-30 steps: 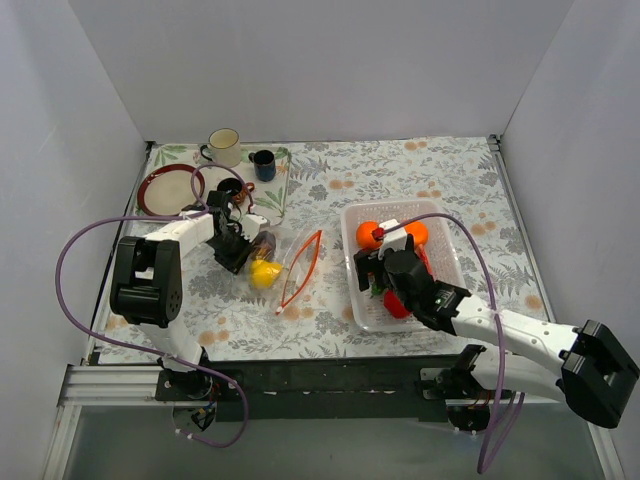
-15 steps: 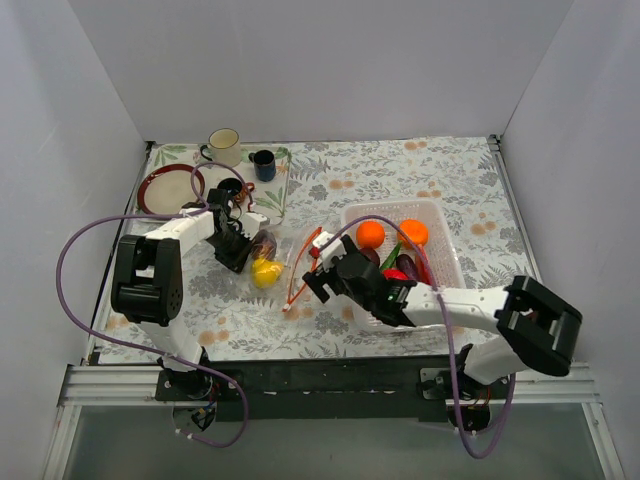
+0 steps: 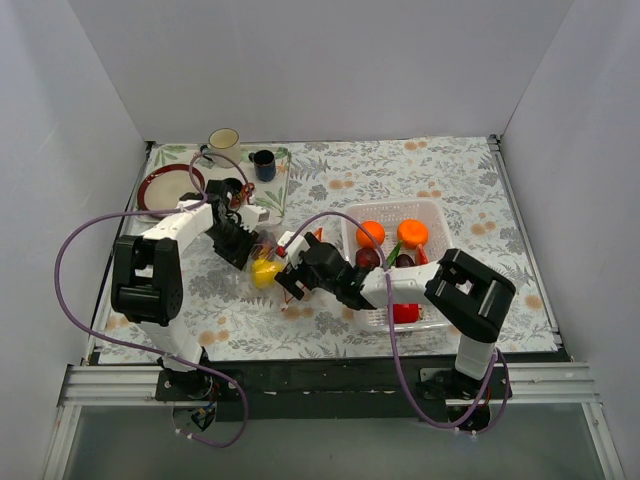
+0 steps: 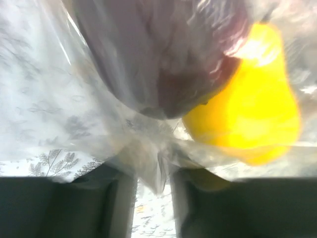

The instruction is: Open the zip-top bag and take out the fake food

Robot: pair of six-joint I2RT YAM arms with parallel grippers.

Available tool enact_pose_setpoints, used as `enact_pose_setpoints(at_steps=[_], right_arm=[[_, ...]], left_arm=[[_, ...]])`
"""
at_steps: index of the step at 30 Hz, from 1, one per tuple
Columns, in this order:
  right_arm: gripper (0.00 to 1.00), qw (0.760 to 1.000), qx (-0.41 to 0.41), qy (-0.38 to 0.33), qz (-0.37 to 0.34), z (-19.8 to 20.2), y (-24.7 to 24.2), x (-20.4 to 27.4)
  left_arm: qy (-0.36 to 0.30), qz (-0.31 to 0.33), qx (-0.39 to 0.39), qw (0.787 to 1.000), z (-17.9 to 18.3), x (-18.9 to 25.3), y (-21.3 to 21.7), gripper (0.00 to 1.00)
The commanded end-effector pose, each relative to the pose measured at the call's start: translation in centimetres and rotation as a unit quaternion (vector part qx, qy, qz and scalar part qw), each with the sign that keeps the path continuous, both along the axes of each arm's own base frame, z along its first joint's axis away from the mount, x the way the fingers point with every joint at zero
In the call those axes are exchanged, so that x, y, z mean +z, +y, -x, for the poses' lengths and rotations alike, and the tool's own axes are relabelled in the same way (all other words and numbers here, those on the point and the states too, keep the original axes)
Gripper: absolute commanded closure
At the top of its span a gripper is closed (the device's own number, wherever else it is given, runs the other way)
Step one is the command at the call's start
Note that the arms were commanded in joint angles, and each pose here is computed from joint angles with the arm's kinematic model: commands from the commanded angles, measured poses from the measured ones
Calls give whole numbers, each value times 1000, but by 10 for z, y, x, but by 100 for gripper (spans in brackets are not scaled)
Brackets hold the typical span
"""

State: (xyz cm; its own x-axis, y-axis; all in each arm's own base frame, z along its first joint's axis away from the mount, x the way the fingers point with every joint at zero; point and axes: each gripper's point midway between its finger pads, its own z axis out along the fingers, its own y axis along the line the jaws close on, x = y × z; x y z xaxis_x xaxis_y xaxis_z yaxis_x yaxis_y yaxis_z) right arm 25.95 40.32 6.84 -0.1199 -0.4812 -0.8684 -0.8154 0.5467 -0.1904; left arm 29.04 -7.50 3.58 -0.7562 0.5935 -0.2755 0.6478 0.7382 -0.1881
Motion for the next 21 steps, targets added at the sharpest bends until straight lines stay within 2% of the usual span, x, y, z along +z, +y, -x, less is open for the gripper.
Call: enact_pose_setpoints(at_steps=[1,4,5,17,21], right_arm=[[1,998,33,0,-57,0,26,24],[1,997,34,8,-62,4,25,20],[2,998,34,12,-59,6,21,16],[1,997,32,51,-50,21,8,-14],[1,996,36,55,-55,22,12,-18]], left_arm=[[-16,33,-7,999,-9,40,-11,44],[-15,43,-15,999,-6,57,-9,7],[-20,45,-20,999,-7,62,-8,2],[-4,111,-10,994,-6,99,-29,2],[13,102,-7,995,5,87,-38,2]])
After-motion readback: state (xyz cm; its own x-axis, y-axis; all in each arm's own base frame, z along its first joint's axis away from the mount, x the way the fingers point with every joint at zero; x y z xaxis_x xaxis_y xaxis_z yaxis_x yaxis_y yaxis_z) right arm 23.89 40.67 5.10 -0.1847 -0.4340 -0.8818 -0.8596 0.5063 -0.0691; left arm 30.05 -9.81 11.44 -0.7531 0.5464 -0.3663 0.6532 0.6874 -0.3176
